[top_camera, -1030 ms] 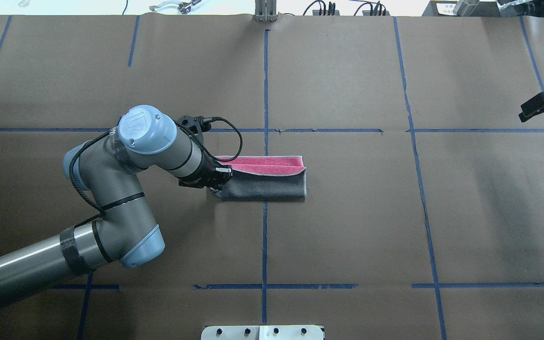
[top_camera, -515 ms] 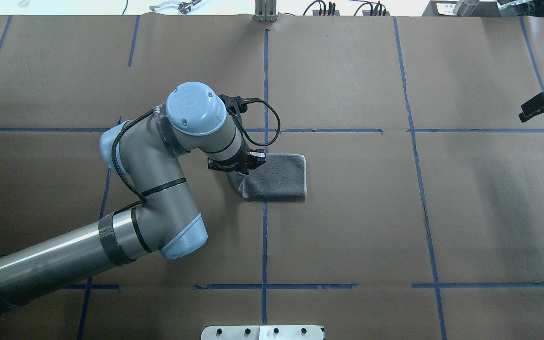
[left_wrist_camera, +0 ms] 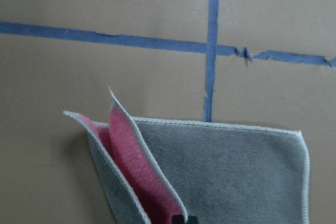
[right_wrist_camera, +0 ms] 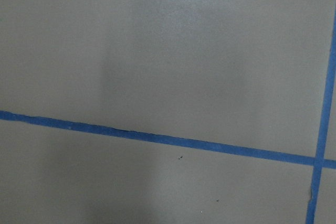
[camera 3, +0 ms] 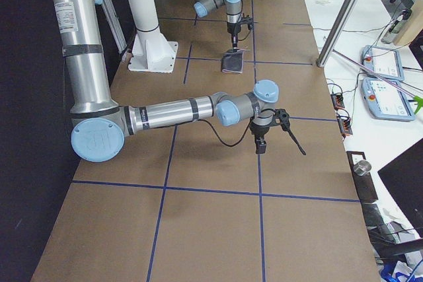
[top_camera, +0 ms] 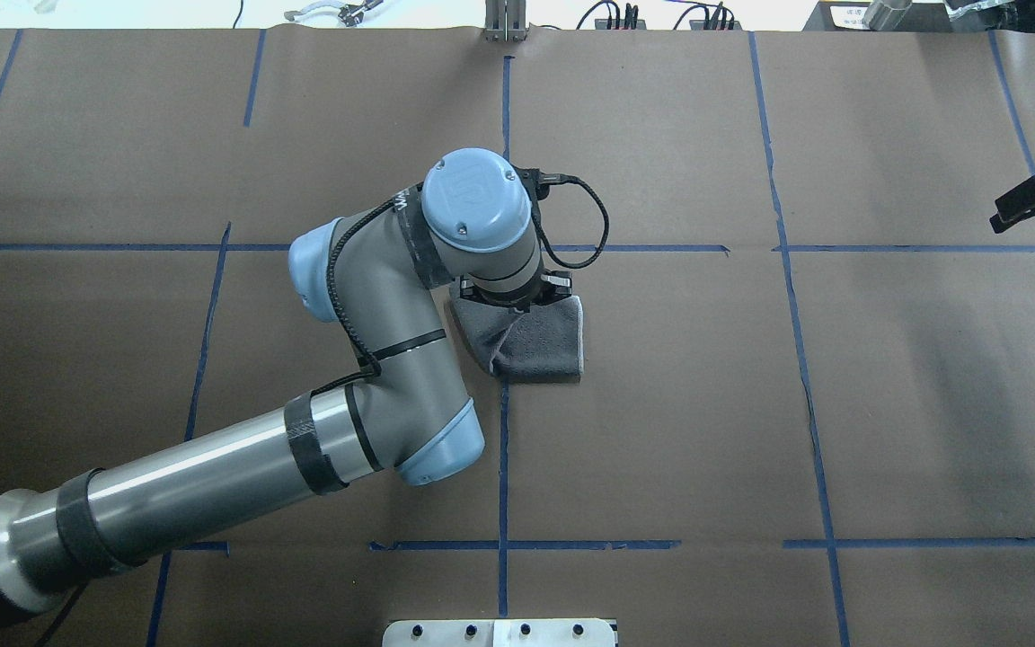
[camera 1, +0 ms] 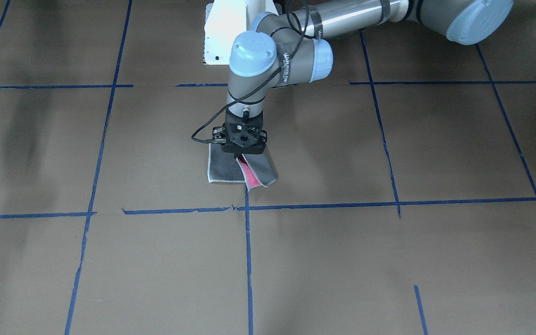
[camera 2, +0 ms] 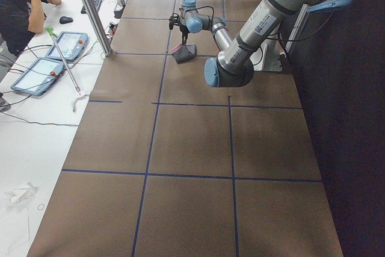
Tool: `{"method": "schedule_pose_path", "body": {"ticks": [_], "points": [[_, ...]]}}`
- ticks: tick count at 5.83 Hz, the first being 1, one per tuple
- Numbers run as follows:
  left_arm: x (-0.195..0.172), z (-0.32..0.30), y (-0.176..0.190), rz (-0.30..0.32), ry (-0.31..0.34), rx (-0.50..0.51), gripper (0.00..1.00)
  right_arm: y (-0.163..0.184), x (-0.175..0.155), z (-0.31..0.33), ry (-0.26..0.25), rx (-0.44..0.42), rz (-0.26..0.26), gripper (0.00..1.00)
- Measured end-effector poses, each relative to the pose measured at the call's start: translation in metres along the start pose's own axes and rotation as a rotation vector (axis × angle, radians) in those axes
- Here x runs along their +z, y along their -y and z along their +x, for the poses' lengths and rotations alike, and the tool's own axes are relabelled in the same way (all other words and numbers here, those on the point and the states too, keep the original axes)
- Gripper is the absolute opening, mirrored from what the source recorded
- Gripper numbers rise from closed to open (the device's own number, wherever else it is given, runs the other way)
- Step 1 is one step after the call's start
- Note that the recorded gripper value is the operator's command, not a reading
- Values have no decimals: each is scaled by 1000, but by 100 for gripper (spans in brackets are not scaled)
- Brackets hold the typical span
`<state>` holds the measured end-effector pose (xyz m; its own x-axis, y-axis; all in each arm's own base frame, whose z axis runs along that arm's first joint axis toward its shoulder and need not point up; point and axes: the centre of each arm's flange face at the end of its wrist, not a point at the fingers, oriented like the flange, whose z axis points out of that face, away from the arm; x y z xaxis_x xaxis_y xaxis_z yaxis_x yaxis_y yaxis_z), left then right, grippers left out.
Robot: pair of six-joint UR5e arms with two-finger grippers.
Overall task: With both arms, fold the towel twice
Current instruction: 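Lift the held end with the left gripper and fold it over the other end, then release the towel with the left gripper and withdraw the left arm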
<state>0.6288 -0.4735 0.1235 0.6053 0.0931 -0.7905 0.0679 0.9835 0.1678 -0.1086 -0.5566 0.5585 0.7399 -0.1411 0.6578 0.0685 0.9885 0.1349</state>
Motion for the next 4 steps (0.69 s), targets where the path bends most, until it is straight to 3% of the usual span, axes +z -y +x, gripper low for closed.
{"method": "schedule_pose_path", "body": {"ticks": [2,4], "points": [[15,38,-20,8,15,197,0,0,-2,3,3,5,1,100],[23,54,-41,-6,8,292,0,-1,-3,5,6,9,3,100]]}}
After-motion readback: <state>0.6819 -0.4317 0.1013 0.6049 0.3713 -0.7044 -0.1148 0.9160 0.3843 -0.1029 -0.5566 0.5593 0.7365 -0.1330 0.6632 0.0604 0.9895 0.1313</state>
